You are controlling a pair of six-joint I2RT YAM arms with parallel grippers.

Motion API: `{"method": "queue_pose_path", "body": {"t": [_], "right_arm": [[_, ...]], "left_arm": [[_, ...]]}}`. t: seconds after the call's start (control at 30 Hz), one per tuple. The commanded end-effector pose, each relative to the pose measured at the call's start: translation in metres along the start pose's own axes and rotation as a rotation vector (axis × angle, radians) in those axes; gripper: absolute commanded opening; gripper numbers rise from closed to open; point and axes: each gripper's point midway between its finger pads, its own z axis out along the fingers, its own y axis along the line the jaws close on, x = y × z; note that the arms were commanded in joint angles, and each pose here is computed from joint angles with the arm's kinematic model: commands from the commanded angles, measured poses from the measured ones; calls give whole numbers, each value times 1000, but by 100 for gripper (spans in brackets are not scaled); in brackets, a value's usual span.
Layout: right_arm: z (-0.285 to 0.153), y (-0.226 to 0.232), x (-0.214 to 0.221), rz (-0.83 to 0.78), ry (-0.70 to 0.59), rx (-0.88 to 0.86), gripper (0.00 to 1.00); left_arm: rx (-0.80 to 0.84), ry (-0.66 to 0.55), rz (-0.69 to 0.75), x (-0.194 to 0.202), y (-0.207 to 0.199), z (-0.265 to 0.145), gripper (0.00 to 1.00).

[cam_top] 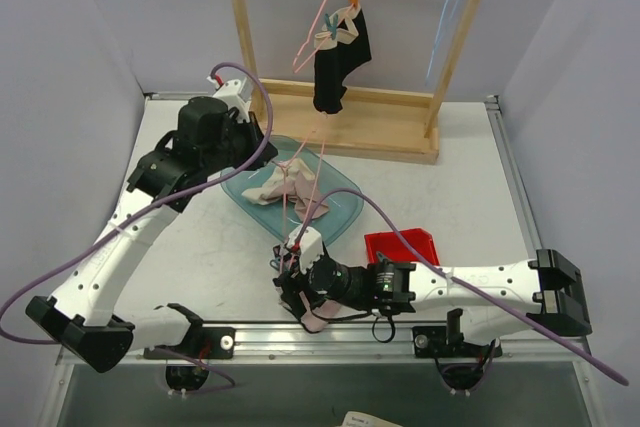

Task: Remove the underwear clipped to the hanger
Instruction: Remove the underwear from the hanger.

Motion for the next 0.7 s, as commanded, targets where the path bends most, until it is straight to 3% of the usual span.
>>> {"method": "queue_pose_path", "body": {"t": [0.0,0.33,0.4,0.67], "right_arm": [[0,-25,-23,-14,-113,135,63],[2,-10,-7,-24,-71,-14,40],[1,-13,-7,-11,-80,-4,29],[2,-49,-34,94,-160,92,16]], "left_arm": [[92,-17,-35,-3,-11,-19,3],[191,-8,-119,-5,-1,-32,3],[210,-1,-127,-3,-3,-31,3],[297,81,-153,19,-12,-27,3]]}}
